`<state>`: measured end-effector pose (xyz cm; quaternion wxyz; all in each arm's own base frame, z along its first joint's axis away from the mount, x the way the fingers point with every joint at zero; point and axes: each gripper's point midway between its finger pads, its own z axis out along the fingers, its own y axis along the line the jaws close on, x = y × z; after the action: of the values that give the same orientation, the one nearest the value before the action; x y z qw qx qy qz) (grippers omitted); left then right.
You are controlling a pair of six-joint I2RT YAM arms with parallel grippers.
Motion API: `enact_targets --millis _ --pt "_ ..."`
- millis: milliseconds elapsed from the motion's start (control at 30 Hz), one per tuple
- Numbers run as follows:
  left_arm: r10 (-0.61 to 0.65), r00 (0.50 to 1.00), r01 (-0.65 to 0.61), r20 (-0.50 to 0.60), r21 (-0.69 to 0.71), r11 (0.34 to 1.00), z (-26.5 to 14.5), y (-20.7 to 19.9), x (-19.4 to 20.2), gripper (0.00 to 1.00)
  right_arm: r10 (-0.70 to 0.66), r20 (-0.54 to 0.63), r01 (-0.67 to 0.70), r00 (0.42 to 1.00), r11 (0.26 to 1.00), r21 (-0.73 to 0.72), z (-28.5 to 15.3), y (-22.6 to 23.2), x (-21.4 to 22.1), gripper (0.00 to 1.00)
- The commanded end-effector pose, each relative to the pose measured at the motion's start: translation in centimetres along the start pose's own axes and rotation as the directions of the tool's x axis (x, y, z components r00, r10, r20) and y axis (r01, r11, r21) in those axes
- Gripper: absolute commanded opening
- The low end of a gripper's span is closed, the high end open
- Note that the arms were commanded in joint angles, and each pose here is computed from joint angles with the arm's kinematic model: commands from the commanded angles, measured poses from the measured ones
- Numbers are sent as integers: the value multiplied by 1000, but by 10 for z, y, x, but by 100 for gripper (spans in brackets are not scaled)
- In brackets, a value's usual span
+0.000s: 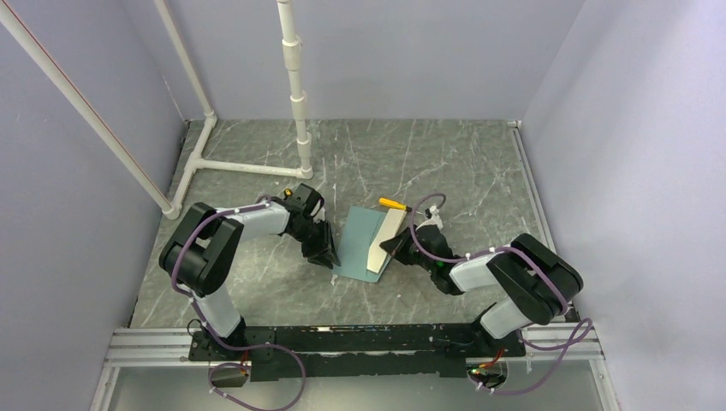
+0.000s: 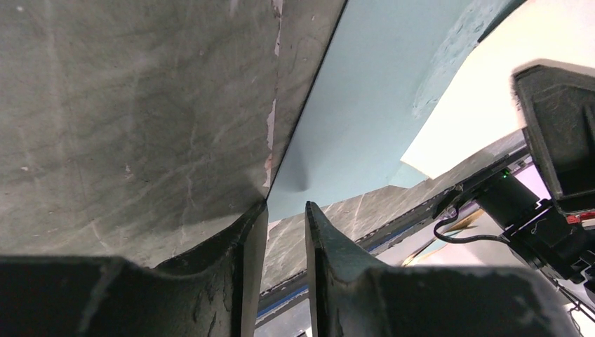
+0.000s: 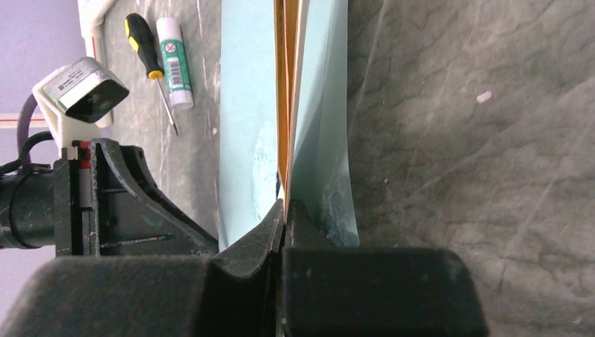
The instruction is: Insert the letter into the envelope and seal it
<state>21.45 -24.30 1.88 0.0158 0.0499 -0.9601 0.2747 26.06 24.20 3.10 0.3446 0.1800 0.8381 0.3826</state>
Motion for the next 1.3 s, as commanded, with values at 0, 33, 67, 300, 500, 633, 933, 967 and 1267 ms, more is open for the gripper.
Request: enact_targets --millis 0,33,67,300,500,633,933,967,1267 --pt "-8 1000 8 13 -47 999 7 11 4 32 106 -73 -107 992 994 -20 1 13 12 0" --pt "-9 1000 10 19 -49 999 7 11 2 32 123 -91 -125 988 992 -10 0 12 16 0" --pt "-10 1000 11 27 -53 999 7 11 1 31 138 -107 -138 985 990 2 -1 10 19 0" --pt "-28 996 36 79 -97 995 4 19 -4 25 266 -195 -243 944 961 134 -4 -8 40 0" --pt "-38 993 49 114 -98 994 3 21 -6 24 332 -239 -278 912 932 233 -5 -14 50 0" --pt "-37 992 49 119 -96 994 4 21 -7 23 369 -271 -292 889 913 285 -6 -18 58 0" --pt "-43 986 63 162 -122 991 2 25 -14 23 364 -269 -275 892 908 314 -9 -24 59 0" --pt "-45 985 66 164 -125 990 2 25 -14 24 326 -271 -245 906 924 292 -9 -21 55 0" --pt "-62 983 79 172 -96 992 2 17 -18 51 124 -408 -100 904 992 81 -7 -3 48 0"
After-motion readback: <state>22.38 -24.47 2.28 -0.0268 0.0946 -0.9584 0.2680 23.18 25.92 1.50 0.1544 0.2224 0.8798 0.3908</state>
